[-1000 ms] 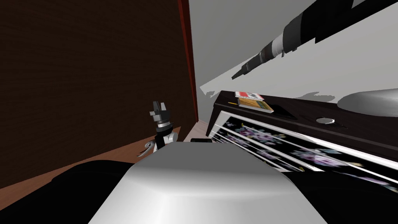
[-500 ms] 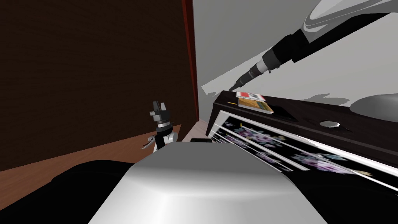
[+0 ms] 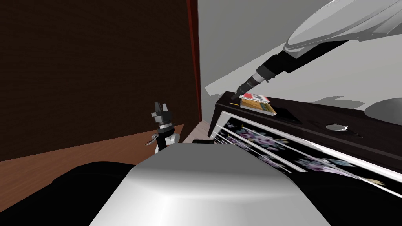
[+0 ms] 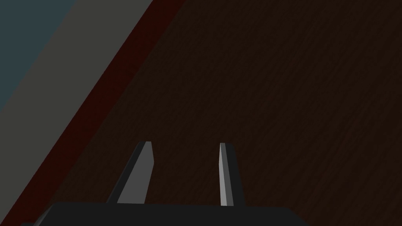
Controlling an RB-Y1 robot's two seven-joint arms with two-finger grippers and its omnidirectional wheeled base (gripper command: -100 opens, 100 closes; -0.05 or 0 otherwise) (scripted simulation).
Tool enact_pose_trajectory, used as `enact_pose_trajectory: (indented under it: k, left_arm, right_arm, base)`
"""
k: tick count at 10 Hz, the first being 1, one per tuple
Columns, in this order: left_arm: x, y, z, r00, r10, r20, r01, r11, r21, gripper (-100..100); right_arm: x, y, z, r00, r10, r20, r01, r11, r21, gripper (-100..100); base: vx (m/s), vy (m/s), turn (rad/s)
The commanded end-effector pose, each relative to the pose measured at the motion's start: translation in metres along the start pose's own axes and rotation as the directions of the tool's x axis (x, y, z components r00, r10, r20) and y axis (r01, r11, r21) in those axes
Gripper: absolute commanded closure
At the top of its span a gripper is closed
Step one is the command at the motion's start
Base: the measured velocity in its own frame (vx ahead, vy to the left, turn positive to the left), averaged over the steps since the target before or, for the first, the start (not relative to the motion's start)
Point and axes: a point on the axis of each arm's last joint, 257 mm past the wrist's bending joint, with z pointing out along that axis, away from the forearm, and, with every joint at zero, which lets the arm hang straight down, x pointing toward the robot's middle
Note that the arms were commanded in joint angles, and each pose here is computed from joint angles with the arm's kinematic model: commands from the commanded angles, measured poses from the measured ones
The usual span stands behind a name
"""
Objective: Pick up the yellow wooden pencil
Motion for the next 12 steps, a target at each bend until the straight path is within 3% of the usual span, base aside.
enact_pose_trajectory:
  k: [1,3,4,5,6,8,9,12]
  left_arm:
    - [0.000,0.000,0.000,1.000,0.000,0.000,0.000,1.000,0.000,0]
    - [0.000,0.000,0.000,1.000,0.000,0.000,0.000,1.000,0.000,0]
    - [0.000,0.000,0.000,1.000,0.000,0.000,0.000,1.000,0.000,0]
    - [0.000,0.000,0.000,1.000,0.000,0.000,0.000,1.000,0.000,0]
    - [0.000,0.000,0.000,1.000,0.000,0.000,0.000,1.000,0.000,0]
    - [0.000,0.000,0.000,1.000,0.000,0.000,0.000,1.000,0.000,0]
    - [0.000,0.000,0.000,1.000,0.000,0.000,0.000,1.000,0.000,0]
    - [0.000,0.000,0.000,1.000,0.000,0.000,0.000,1.000,0.000,0]
  right_arm:
    - [0.015,0.010,0.009,0.998,-0.012,-0.055,0.010,0.999,-0.037,-100]
    - [0.037,0.023,0.022,0.992,-0.030,-0.123,0.020,0.996,-0.088,-100]
    - [0.033,0.020,0.017,0.994,-0.025,-0.103,0.017,0.997,-0.072,-100]
    - [0.034,0.021,0.018,0.994,-0.026,-0.108,0.018,0.997,-0.076,0]
    - [0.047,0.016,0.028,0.994,-0.018,-0.110,0.010,0.997,-0.071,-100]
    - [0.047,0.016,0.027,0.994,-0.016,-0.112,0.008,0.997,-0.073,-100]
    - [0.047,0.015,0.028,0.994,-0.017,-0.111,0.009,0.997,-0.071,100]
    - [0.047,0.015,0.027,0.994,-0.017,-0.111,0.009,0.997,-0.071,100]
  base:
    - [-0.040,-0.051,0.114]
    - [-0.049,-0.053,0.109]
    - [-0.021,-0.024,0.021]
    - [0.000,0.000,0.000]
    - [0.012,0.034,0.078]
    - [-0.002,0.038,0.028]
    - [0.000,0.000,0.000]
    - [0.000,0.000,0.000]
